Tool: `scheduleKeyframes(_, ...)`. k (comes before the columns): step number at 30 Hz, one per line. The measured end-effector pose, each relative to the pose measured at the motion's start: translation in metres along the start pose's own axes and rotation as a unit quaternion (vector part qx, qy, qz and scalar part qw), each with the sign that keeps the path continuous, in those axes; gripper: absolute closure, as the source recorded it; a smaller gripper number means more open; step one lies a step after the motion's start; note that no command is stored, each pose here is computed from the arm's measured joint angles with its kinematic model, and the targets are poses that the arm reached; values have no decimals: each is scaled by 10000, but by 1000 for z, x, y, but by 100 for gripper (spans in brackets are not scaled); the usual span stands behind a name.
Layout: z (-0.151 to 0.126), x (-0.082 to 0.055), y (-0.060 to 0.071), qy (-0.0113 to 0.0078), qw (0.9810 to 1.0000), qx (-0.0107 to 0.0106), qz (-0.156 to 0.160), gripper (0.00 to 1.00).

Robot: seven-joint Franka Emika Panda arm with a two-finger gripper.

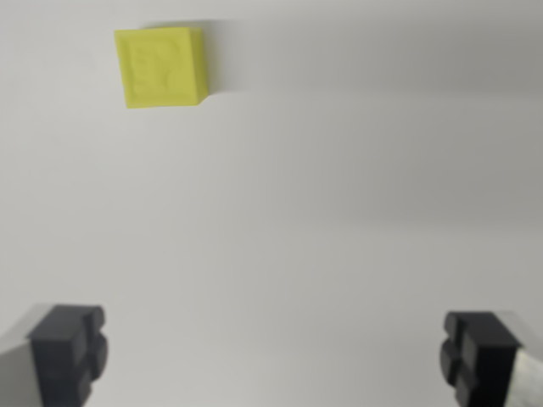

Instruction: Pick yellow cube

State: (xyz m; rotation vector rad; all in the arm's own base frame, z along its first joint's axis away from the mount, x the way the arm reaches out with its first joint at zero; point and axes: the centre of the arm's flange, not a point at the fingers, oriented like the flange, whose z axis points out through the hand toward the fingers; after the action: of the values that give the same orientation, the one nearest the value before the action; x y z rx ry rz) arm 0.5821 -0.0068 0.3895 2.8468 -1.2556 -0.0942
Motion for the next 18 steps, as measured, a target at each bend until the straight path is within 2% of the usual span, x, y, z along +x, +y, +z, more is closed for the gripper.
scheduleKeyframes(5, 0, 0, 0, 2, 10000, 2, -6, 0)
scheduleKeyframes(18, 27, -4, -14, 35, 10000, 38, -74, 0)
